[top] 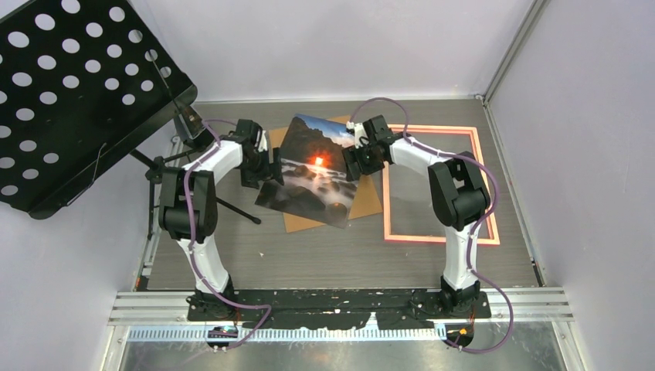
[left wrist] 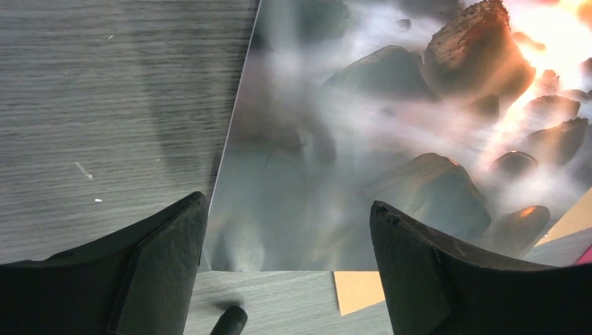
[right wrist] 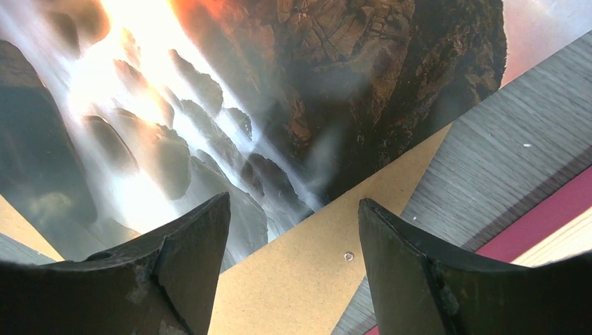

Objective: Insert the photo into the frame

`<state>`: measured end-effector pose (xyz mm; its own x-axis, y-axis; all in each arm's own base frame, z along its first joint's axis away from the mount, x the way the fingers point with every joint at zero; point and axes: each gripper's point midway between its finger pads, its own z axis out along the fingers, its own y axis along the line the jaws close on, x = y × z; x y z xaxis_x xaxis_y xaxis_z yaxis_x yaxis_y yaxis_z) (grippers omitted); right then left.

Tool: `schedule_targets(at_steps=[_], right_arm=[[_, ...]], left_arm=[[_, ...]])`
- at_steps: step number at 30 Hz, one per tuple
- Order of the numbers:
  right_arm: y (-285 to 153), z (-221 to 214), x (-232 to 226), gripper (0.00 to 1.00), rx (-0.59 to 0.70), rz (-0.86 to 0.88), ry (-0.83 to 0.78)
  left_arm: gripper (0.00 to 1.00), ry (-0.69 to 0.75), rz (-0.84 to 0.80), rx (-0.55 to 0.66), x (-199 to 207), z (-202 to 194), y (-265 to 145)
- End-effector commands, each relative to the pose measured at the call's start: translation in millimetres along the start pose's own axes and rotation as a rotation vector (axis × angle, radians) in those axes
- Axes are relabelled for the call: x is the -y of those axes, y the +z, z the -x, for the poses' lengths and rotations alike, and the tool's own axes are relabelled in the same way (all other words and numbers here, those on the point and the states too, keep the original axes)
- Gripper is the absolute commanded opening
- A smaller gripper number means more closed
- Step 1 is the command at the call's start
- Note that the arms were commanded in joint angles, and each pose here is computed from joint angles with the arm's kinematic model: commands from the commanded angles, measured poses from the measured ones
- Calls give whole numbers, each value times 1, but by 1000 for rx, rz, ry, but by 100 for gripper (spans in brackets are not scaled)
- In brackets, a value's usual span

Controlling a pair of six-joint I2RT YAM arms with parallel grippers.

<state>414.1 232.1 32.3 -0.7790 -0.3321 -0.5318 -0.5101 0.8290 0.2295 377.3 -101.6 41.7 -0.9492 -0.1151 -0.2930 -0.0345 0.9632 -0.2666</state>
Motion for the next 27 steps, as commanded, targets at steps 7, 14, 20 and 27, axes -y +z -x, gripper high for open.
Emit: schedule_targets(at_steps=[7,14,20,27], right_arm=[[-18,-28,-7,74,-94,-25,-112],[-21,-9,-26,74,-15,-80,-251],[-17,-9,-41,74,0,-150,-392],[-17,-36,-41,74,-83,-236,-526]], left_arm=[[84,-23,-1,90,1,6,-12],[83,-19,-3,125,3,10,-24],[83,-29,3,136,-2,12,-27],[83,-28,-2,129,-2,12,-31]])
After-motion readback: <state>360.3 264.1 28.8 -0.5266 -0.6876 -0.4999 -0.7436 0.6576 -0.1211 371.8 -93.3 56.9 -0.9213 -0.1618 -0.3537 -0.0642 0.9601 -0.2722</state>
